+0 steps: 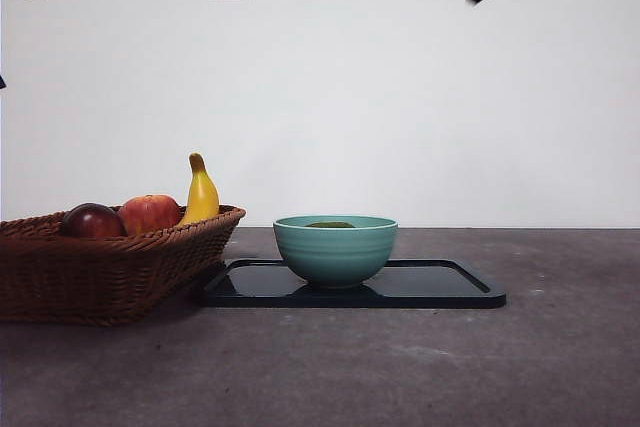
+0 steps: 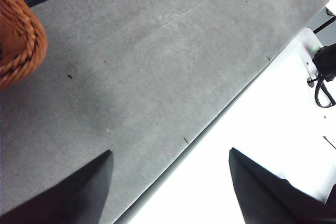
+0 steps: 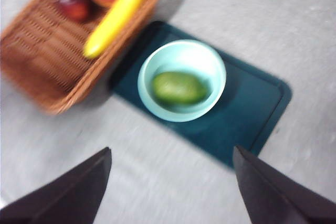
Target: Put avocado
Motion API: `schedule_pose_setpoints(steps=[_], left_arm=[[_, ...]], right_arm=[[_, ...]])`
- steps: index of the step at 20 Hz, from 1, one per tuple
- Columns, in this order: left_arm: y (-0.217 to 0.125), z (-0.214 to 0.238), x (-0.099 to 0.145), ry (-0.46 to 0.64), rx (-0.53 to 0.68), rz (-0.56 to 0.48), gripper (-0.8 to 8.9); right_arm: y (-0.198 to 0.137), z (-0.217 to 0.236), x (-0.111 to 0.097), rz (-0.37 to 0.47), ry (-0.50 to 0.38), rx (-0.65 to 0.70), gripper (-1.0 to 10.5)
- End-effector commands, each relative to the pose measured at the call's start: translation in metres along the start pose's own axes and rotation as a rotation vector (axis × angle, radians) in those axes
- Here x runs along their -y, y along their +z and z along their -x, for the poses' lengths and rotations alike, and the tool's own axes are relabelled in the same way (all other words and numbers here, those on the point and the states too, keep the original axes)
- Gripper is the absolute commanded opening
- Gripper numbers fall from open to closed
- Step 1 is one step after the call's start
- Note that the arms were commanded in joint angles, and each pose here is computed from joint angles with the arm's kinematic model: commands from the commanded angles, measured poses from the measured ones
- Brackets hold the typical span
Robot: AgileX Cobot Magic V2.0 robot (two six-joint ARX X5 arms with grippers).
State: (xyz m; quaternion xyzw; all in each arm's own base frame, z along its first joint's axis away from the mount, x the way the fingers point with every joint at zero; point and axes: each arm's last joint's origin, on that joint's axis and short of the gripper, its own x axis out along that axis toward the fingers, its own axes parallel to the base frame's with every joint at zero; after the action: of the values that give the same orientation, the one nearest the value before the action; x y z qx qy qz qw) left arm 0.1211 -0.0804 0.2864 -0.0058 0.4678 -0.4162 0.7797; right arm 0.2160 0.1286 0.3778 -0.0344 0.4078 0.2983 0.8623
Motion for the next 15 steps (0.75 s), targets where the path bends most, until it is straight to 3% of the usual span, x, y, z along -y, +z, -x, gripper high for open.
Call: schedule_pose_setpoints(steps=[1, 8, 12, 15], left_arm=[[0.003, 0.001, 0.001, -0.007, 0.012, -0.025, 3.43], [0.004, 0.000, 0.001, -0.007, 0.020, -0.029, 3.43], [0.004, 0.000, 0.001, -0.007, 0.020, -0.029, 3.43], [0.004, 0.000, 0.001, -0.007, 0.020, -0.028, 3.42]], right_arm=[[-0.025, 0.011, -0.008, 0.032, 0.025, 0.002, 3.7], [-0.118, 0.033, -0.024, 0.065, 0.139, 0.035, 3.7], [-0.141, 0.026, -0.024, 0.074, 0.173, 0.031, 3.7], [-0.141, 0.025, -0.024, 0.075, 0.172, 0.040, 3.7]])
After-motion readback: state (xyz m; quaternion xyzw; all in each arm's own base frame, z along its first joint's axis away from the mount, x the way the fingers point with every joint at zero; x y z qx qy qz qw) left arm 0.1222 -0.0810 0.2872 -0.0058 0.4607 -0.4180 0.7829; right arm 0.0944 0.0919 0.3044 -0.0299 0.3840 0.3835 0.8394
